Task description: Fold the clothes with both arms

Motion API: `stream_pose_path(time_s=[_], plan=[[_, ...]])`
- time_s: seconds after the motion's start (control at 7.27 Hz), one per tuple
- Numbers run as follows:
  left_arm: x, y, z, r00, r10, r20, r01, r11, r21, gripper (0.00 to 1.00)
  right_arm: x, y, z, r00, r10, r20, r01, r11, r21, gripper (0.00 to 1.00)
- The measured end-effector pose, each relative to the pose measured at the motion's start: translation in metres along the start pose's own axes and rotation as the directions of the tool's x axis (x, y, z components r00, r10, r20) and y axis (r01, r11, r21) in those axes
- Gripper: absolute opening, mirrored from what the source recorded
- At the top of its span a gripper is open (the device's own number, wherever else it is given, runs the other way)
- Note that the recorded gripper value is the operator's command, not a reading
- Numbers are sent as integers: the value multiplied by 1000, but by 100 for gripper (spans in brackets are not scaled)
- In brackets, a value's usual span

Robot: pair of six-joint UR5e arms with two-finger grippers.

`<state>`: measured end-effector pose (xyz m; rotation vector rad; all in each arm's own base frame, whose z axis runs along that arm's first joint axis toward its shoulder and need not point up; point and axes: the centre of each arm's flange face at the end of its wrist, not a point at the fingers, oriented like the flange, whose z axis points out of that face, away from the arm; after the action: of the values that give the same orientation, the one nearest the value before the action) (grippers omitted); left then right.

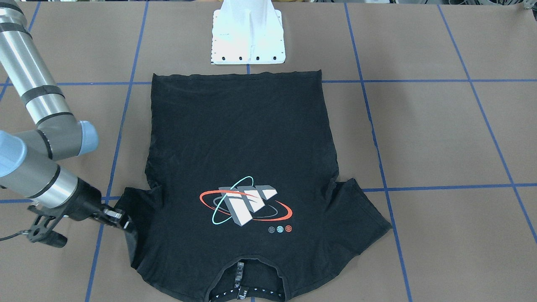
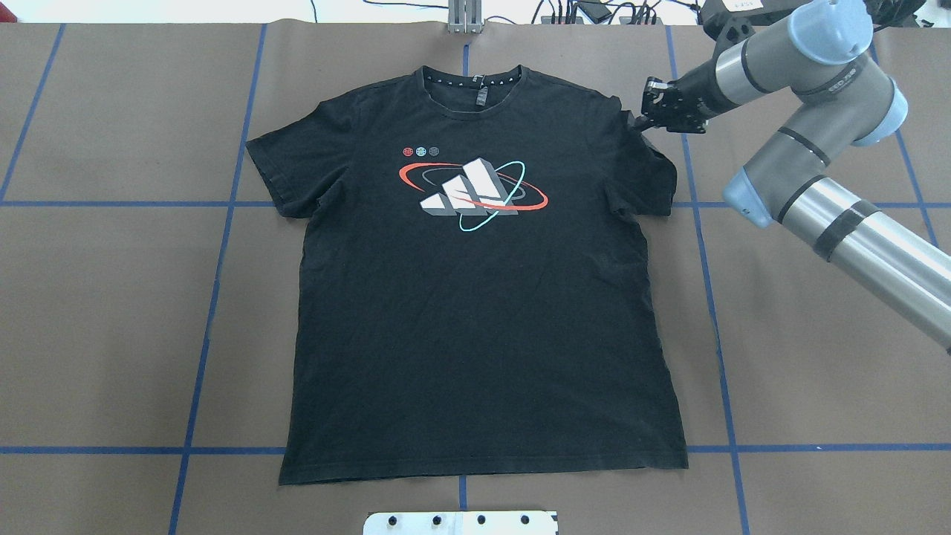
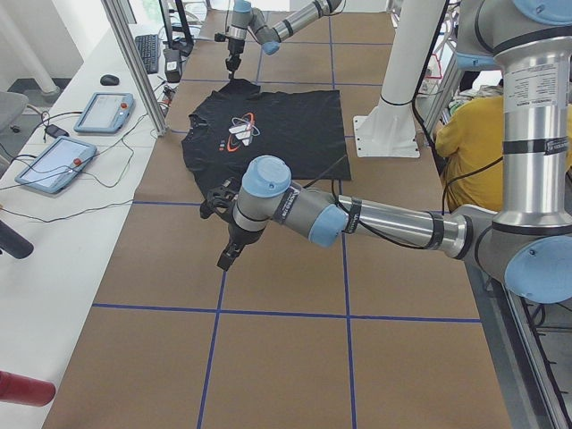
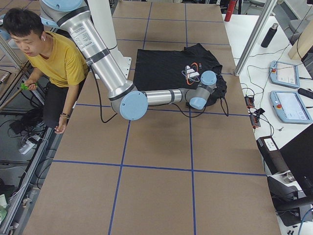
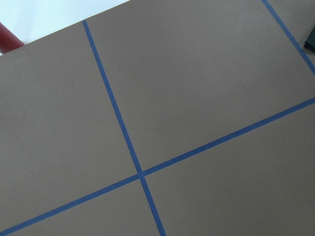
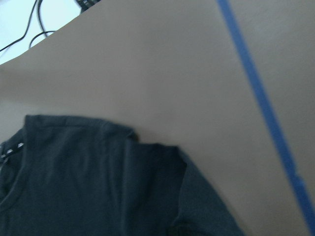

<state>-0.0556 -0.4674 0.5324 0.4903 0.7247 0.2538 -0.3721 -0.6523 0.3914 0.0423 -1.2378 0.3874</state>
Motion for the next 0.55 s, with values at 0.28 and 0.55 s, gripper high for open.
stream_pose_path(time_s=[0.28,0.55], plan=[[3,-2,-3,1000,4,1,-4,1000,7,99,-65,38,32,1000,27,-5,-27,1000,7,0],[4,-3,-5,1000,6,3,-6,1000,10,99,-103,49,56,998,41,-55,-39,998,48,0]])
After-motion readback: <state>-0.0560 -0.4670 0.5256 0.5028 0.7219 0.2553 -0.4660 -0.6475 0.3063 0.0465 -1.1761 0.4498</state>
